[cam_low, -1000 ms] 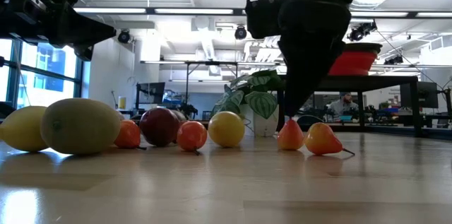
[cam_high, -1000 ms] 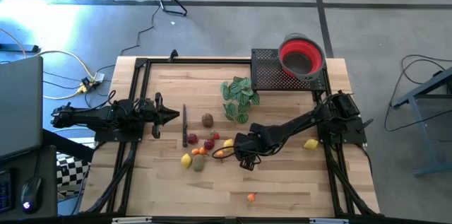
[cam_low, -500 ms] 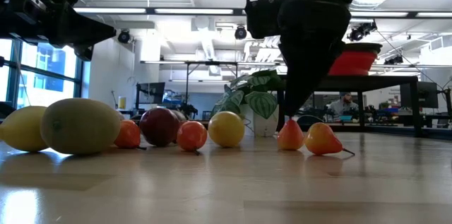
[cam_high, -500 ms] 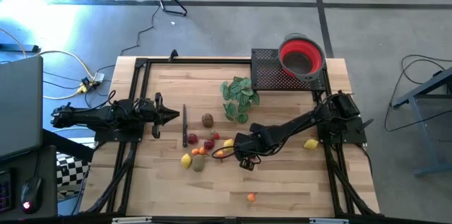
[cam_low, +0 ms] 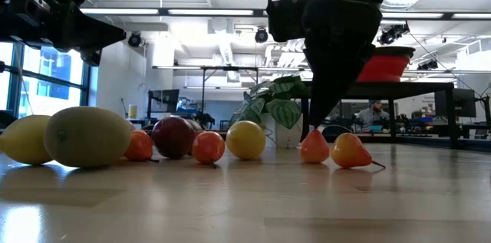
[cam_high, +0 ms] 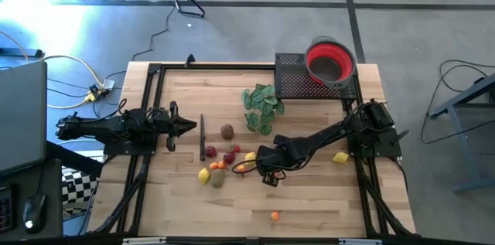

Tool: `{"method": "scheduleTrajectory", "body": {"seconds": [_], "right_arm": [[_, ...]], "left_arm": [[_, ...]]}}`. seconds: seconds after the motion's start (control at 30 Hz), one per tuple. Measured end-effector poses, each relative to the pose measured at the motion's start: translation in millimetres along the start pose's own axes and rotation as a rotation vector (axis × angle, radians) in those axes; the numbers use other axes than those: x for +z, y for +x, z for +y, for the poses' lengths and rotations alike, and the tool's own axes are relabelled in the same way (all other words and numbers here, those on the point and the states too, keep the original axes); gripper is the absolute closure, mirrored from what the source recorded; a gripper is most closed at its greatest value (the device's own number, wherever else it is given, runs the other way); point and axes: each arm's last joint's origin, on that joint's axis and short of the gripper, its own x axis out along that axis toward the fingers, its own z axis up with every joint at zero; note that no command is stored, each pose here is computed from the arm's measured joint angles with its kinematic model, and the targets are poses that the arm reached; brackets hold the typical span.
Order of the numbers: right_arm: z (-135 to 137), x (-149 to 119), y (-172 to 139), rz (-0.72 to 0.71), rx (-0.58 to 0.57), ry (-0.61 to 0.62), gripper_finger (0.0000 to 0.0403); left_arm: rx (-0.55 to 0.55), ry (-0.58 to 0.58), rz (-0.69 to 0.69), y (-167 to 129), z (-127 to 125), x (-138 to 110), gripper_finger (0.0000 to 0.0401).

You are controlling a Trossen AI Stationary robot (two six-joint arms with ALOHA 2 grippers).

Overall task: Pick & Place Fruit
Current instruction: Put the orange pear into the red colander

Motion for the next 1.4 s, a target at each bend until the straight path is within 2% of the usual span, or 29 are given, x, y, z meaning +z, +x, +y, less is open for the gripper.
{"method": "scheduleTrajectory", "body": {"seconds": [0.37, 0.5, 0.77, 1.07, 1.3, 1.4], "right_arm": [[-2, 1, -13, -0.009, 0.025, 0.029, 0.0399], [-4, 3, -27, -0.044, 0.042, 0.047, 0.0399], [-13, 7, -66, -0.182, 0.035, 0.157, 0.0399], [-28, 9, -106, -0.332, 0.025, 0.208, 0.0399], [-43, 11, -129, -0.384, 0.048, 0.249, 0.0399], [-53, 12, -134, -0.392, 0.022, 0.269, 0.0399]], "left_arm": [[0.000, 0.000, 0.000, 0, 0, 0, 0.0368], [0.000, 0.000, 0.000, 0, 0, 0, 0.0368], [-0.001, 0.000, 0.001, 0, 0, 0, 0.0368], [-0.001, 0.000, 0.000, 0, 0, 0, 0.0368], [-0.001, 0.000, -0.001, 0, 0, 0, 0.0368], [-0.001, 0.000, -0.001, 0, 0, 0, 0.0368]]}}
